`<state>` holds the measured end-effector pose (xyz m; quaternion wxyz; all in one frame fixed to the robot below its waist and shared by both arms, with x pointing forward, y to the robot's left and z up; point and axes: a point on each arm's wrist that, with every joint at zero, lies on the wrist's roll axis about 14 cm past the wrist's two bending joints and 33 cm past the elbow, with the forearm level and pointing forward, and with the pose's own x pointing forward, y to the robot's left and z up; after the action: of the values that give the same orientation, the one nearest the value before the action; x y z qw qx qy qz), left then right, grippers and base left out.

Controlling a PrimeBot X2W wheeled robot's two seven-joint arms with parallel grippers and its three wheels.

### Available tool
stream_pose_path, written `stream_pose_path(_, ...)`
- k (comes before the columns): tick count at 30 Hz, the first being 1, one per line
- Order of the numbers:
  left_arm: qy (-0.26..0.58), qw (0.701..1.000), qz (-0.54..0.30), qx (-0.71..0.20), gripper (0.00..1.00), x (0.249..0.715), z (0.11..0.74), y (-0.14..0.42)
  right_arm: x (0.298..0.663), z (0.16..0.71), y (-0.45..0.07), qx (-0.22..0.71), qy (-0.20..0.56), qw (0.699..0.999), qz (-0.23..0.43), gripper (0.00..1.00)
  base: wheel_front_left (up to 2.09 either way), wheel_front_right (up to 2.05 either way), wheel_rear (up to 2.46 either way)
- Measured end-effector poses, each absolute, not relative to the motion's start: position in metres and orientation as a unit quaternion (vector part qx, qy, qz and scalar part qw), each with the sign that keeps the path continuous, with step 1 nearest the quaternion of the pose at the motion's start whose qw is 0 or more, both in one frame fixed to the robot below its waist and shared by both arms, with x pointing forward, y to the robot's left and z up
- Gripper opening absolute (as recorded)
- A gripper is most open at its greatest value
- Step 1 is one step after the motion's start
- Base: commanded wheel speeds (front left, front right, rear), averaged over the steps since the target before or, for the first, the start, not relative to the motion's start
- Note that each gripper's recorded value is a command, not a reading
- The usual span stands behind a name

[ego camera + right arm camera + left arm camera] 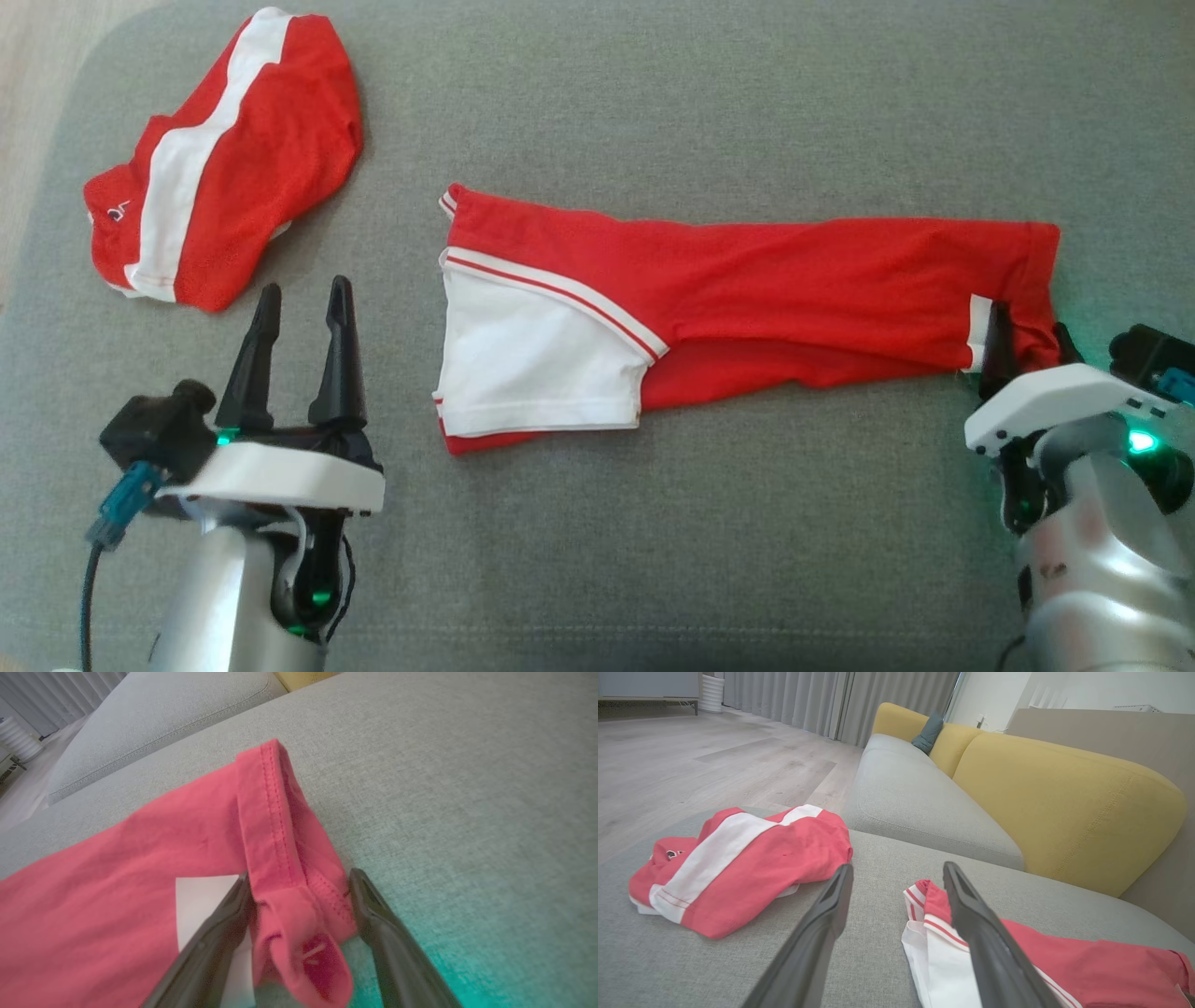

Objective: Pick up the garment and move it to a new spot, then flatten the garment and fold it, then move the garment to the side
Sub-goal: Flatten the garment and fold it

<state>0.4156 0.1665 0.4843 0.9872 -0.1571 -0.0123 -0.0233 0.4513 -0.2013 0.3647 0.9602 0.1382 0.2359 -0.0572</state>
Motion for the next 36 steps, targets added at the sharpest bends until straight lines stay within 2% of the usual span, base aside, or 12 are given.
stream_pose_path(8,-0.005,0.987,-0.025,-0.159,1.0,0.418,0.479,0.164,0.458,0.361,-0.202,0.14,0.238,0.959,-0.065,1.0,0.0,0.0,0.0)
stream_pose_path(10,-0.003,0.987,-0.026,-0.159,1.0,0.419,0.477,0.163,0.46,0.361,-0.203,0.141,0.238,0.959,-0.066,0.0,0.0,0.0,0.0)
stream_pose_path(18,-0.004,0.986,-0.031,-0.162,1.0,0.421,0.478,0.159,0.46,0.369,-0.223,0.134,0.216,0.963,-0.095,0.0,0.0,0.0,0.0)
stream_pose_path(23,-0.011,0.985,-0.035,-0.166,1.0,0.421,0.484,0.156,0.457,0.396,-0.281,0.099,0.177,0.968,-0.149,0.0,0.0,0.0,0.0)
stream_pose_path(30,-0.029,0.984,-0.044,-0.173,1.0,0.419,0.498,0.151,0.44,0.429,-0.328,0.05,0.148,0.969,-0.194,0.0,0.0,0.0,0.0)
stream_pose_path(33,-0.036,0.983,-0.044,-0.175,1.0,0.417,0.504,0.15,0.439,0.443,-0.329,0.043,0.133,0.971,-0.196,0.0,0.0,0.0,0.0)
stream_pose_path(36,-0.042,0.982,-0.045,-0.178,1.0,0.415,0.509,0.15,0.447,0.455,-0.308,0.053,0.121,0.976,-0.174,0.0,0.0,0.0,0.0)
